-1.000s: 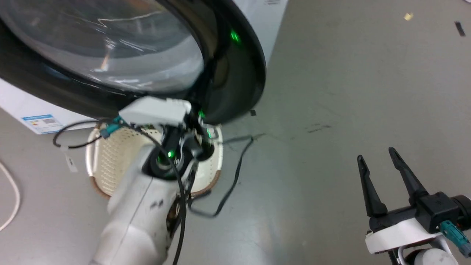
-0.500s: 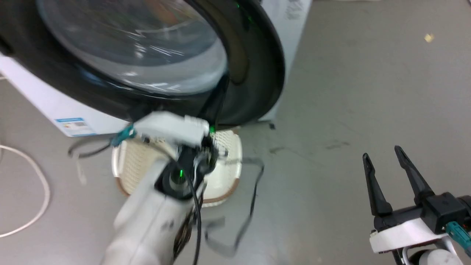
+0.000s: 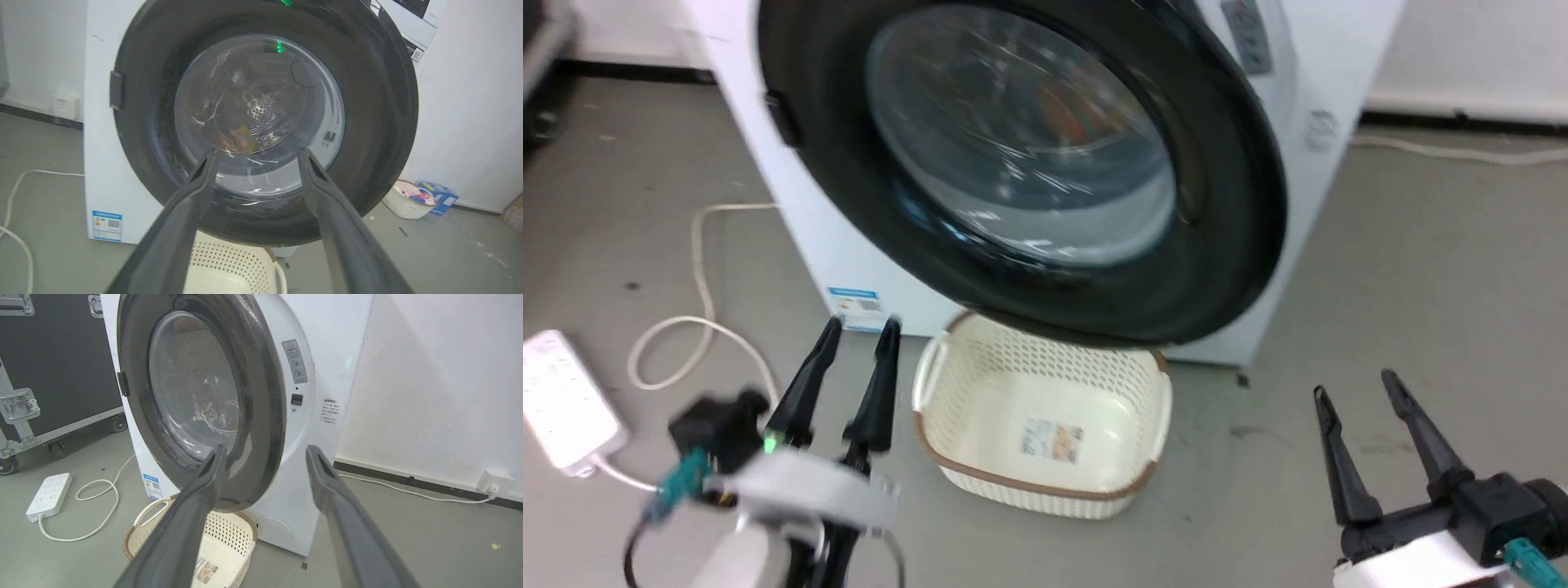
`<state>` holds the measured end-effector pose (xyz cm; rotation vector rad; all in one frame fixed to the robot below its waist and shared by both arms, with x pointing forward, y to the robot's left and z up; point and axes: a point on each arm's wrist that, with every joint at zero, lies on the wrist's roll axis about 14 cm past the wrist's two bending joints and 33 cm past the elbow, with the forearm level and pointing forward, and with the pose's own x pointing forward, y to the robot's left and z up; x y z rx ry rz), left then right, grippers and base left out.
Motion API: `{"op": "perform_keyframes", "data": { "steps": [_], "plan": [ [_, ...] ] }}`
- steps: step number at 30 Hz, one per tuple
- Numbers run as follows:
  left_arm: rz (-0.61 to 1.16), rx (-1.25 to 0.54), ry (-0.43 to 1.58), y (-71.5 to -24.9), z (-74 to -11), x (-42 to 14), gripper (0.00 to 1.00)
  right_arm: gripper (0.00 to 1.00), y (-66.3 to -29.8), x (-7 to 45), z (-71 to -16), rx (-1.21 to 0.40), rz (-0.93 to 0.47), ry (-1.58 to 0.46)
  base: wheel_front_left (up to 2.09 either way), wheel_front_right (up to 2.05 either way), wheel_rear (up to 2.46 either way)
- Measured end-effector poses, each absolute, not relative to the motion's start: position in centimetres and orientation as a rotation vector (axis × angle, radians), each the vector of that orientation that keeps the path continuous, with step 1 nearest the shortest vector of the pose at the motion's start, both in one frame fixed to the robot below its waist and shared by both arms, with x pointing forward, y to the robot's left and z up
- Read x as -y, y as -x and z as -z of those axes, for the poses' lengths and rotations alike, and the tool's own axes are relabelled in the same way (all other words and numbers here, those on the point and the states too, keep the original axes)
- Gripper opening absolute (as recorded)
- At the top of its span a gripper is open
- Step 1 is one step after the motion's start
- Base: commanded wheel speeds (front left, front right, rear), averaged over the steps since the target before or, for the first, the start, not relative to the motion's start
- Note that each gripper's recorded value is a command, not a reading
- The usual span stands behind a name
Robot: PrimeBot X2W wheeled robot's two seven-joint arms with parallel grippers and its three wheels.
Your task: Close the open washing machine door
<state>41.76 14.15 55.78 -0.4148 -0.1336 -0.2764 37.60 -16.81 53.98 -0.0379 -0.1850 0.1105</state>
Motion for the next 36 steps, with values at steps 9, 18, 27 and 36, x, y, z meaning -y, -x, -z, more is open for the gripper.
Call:
{"op": "perform_keyframes", "data": {
  "steps": [9, 18, 27, 36],
  "plan": [
    [0.065, 0.171, 0.081, -34.7, -54.5, -19.0, 1.0, 1.0, -36.9, 13.7, -54.7, 0.208, -0.206, 0.04, 0.0, 0.0, 0.0],
    [0.035, 0.125, -0.046, -33.3, -52.6, -19.1, 1.0, 0.75, -37.0, 13.1, -53.3, 0.167, -0.227, 0.06, 0.0, 0.0, 0.0],
    [0.027, 0.078, -0.063, -35.4, -50.9, -18.4, 1.0, 0.0, -41.9, 9.8, -52.0, 0.094, -0.342, 0.033, 0.0, 0.0, 0.0],
    [0.008, 0.021, -0.034, -38.1, -48.8, -18.5, 1.0, 0.0, -50.8, 8.9, -51.4, 0.018, -0.465, 0.117, 0.0, 0.0, 0.0]
  ]
}}
